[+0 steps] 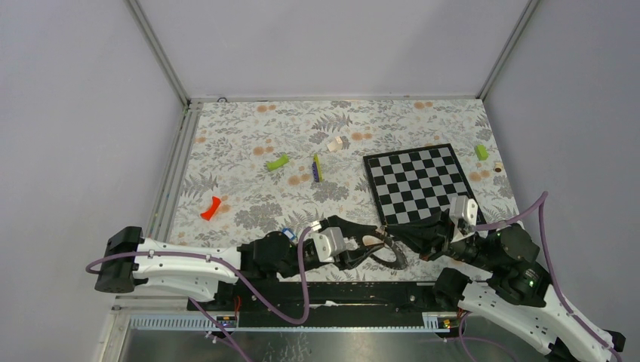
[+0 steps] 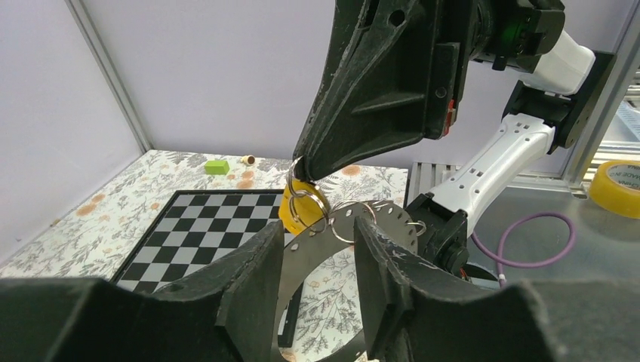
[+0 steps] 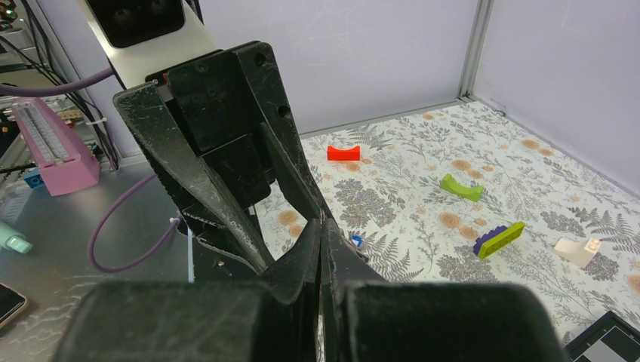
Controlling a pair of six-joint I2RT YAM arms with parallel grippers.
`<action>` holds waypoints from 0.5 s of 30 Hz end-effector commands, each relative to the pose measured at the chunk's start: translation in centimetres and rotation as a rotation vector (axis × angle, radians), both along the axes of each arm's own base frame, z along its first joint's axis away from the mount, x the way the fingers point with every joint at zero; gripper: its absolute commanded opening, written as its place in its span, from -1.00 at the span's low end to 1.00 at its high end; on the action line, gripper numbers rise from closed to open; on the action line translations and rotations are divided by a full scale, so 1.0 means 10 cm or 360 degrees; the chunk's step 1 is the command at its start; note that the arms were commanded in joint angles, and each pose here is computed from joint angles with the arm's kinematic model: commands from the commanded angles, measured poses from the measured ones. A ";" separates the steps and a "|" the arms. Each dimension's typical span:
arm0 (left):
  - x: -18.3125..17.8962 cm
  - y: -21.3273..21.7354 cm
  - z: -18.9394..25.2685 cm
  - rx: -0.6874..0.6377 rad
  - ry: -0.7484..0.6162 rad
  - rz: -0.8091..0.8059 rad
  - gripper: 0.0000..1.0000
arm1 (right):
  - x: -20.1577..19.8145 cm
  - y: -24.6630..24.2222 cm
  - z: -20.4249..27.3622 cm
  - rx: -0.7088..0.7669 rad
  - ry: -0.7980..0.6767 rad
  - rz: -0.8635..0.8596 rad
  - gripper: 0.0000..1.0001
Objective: Remove the keys from the keyring
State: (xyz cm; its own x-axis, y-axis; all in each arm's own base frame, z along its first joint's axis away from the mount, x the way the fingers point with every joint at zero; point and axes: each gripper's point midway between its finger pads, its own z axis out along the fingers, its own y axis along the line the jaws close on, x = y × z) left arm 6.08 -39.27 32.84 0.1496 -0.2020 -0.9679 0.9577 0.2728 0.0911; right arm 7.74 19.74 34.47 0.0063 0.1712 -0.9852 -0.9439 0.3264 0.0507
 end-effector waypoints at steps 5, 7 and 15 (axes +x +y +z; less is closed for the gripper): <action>-0.04 0.00 0.42 -0.0204 0.0010 -0.0045 -0.19 | -0.02 -0.01 0.18 0.0106 -0.0070 0.0006 -1.00; -0.04 -0.01 0.41 -0.0201 0.0010 -0.0045 -0.24 | -0.02 -0.01 0.17 0.0110 -0.0067 0.0007 -1.00; -0.03 -0.01 0.40 -0.0203 0.0011 -0.0032 -0.51 | -0.03 -0.02 0.17 0.0114 -0.0061 0.0011 -1.00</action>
